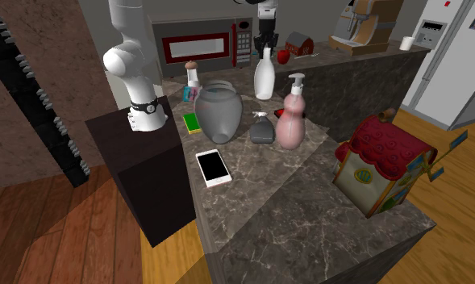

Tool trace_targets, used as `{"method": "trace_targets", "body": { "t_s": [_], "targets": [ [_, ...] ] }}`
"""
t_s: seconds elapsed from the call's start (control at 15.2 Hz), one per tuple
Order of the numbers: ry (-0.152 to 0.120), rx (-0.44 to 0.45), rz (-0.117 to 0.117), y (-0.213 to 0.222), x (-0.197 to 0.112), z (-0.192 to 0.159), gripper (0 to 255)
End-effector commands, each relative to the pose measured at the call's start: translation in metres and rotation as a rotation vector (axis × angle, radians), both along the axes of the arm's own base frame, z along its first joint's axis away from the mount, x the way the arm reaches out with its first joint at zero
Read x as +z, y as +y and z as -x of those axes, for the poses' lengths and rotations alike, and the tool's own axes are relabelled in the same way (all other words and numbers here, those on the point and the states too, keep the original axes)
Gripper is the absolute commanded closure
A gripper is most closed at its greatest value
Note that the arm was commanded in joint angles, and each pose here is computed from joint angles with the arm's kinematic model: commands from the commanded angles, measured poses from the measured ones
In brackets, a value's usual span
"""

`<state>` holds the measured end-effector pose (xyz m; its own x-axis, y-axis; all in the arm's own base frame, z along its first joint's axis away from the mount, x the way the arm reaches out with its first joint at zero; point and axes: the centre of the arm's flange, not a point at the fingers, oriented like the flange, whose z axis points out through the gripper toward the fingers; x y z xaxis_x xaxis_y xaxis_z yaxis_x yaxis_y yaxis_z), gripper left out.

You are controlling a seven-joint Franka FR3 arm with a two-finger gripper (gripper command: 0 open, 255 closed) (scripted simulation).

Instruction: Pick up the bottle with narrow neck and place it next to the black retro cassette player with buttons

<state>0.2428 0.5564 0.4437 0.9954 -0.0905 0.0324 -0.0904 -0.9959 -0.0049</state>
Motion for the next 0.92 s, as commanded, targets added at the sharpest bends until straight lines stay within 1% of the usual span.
{"method": "trace_targets", "body": {
  "t_s": [0.0,0.53,0.59,0.86],
  "targets": [
    [0.0,0.0,-0.001,-0.0014,-0.0111,-0.0003,255],
    [0.0,0.0,-0.001,-0.0014,-0.0111,-0.0003,255],
    [0.0,0.0,-0.001,-0.0014,-0.0111,-0.0003,0],
    [0.0,0.0,-0.001,-0.0015,-0.0111,-0.0003,0]
  ]
}}
